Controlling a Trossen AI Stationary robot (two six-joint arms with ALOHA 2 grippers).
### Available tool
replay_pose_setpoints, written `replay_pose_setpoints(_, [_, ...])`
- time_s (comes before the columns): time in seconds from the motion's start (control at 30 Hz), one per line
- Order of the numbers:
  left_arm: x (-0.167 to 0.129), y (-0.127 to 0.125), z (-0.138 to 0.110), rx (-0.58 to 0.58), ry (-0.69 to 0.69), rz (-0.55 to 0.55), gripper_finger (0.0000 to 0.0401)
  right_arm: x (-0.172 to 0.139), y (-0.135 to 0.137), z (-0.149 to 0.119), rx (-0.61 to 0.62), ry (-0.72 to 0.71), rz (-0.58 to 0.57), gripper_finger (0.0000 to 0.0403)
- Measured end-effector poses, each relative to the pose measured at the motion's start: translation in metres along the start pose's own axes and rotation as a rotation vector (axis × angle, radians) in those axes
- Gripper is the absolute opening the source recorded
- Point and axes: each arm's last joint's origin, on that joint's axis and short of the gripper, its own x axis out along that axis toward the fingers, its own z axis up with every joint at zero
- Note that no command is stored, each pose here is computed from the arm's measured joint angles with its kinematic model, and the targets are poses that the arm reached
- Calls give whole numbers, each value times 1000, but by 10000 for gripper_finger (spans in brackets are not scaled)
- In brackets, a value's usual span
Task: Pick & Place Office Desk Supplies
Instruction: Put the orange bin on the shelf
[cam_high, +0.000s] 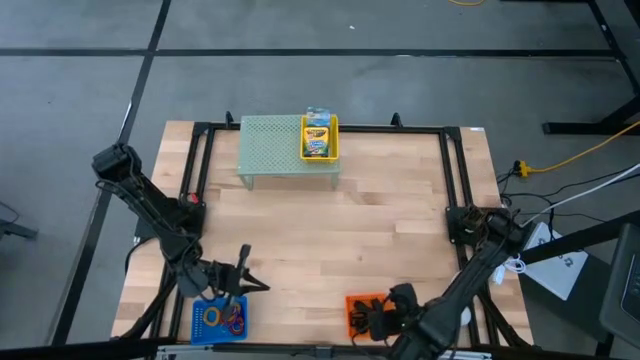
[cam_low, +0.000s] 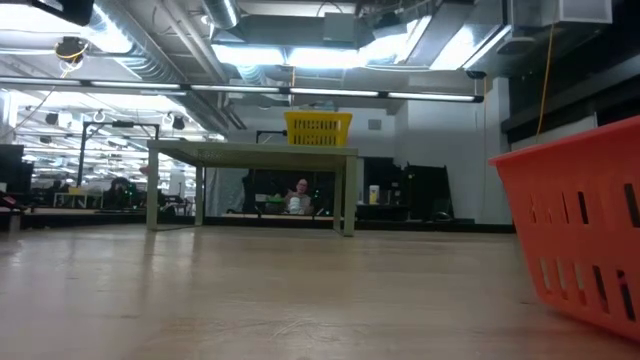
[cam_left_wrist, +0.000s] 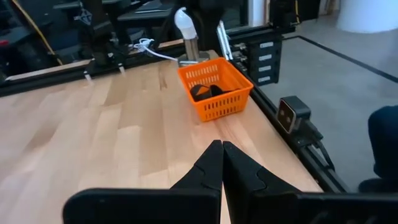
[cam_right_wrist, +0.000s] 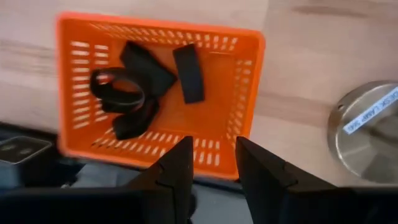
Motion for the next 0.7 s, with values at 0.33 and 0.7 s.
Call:
replay_pose_setpoints(0.33, [6,7,1,0,3,-1,4,25,0,-6,-20,-33,-104,121])
replay_pose_setpoints(0.7, [7,10,-5,-29,61,-9,4,54,-10,-4,-23,-47,-162,121])
